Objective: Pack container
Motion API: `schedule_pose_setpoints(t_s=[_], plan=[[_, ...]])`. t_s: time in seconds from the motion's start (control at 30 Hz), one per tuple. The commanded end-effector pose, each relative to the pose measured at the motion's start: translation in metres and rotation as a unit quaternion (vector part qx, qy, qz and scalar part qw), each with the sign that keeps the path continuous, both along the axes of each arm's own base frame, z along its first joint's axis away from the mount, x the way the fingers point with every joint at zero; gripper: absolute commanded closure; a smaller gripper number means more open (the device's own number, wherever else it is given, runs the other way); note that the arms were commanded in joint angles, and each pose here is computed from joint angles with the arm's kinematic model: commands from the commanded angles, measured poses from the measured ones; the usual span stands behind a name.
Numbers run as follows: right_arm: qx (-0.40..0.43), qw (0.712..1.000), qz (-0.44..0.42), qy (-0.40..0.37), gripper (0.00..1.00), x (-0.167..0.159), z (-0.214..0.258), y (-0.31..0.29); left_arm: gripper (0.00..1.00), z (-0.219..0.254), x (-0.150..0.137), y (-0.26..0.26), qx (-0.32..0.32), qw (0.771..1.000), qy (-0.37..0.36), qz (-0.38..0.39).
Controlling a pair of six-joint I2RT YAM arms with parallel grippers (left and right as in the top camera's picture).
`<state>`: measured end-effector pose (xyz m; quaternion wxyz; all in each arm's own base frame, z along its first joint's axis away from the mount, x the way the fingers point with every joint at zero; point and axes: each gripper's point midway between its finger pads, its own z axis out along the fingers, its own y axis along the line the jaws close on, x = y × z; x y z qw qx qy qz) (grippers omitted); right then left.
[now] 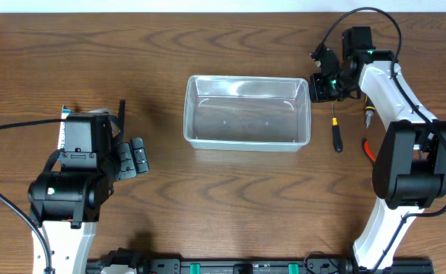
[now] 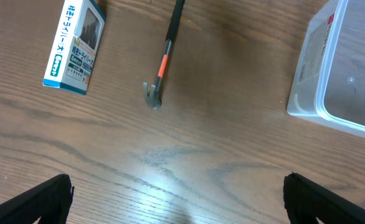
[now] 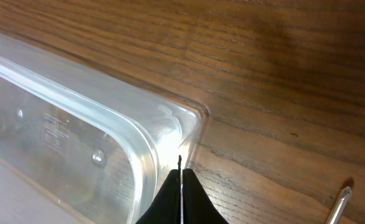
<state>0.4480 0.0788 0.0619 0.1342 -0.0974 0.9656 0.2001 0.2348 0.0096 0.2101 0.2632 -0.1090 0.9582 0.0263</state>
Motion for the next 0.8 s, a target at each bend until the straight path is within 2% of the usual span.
schedule_pose_setpoints(t_s=[0.0, 0.1, 0.17, 0.3, 0.33, 0.43, 0.5, 0.63, 0.77], plan=[[0.013, 1.000, 0.016, -0.013, 0.97, 0.003, 0.007, 0.008, 0.02, 0.008, 0.001, 0.002, 0.008, 1.000, -0.009, 0.000], [-0.013, 1.000, -0.004, -0.011, 0.95, 0.006, 0.004, -0.001, 0.02, 0.008, 0.001, 0.002, 0.008, 1.000, -0.009, 0.000], [-0.066, 0.996, -0.061, 0.001, 0.91, 0.009, -0.003, -0.024, 0.02, 0.008, 0.001, 0.002, 0.008, 1.000, -0.010, 0.000], [-0.175, 0.967, -0.186, 0.006, 0.86, 0.014, -0.002, -0.081, 0.02, 0.008, 0.002, 0.002, 0.013, 1.000, -0.009, -0.009], [-0.188, 0.960, -0.208, 0.003, 0.81, 0.015, 0.004, -0.091, 0.02, 0.008, 0.002, 0.002, 0.013, 1.000, -0.010, -0.009], [-0.199, 0.947, -0.251, -0.011, 0.36, 0.017, 0.033, -0.116, 0.02, 0.008, 0.002, 0.002, 0.013, 1.000, -0.011, -0.009], [-0.197, 0.943, -0.268, -0.020, 0.01, 0.013, 0.059, -0.130, 0.02, 0.008, 0.002, 0.002, 0.013, 1.000, -0.011, -0.009], [-0.195, 0.931, -0.308, -0.026, 0.01, -0.011, 0.107, -0.164, 0.02, 0.008, 0.002, 0.002, 0.013, 1.000, -0.011, -0.009], [-0.204, 0.923, -0.325, 0.008, 0.01, -0.040, 0.111, -0.195, 0.02, 0.008, 0.002, 0.002, 0.013, 1.000, -0.011, -0.009]])
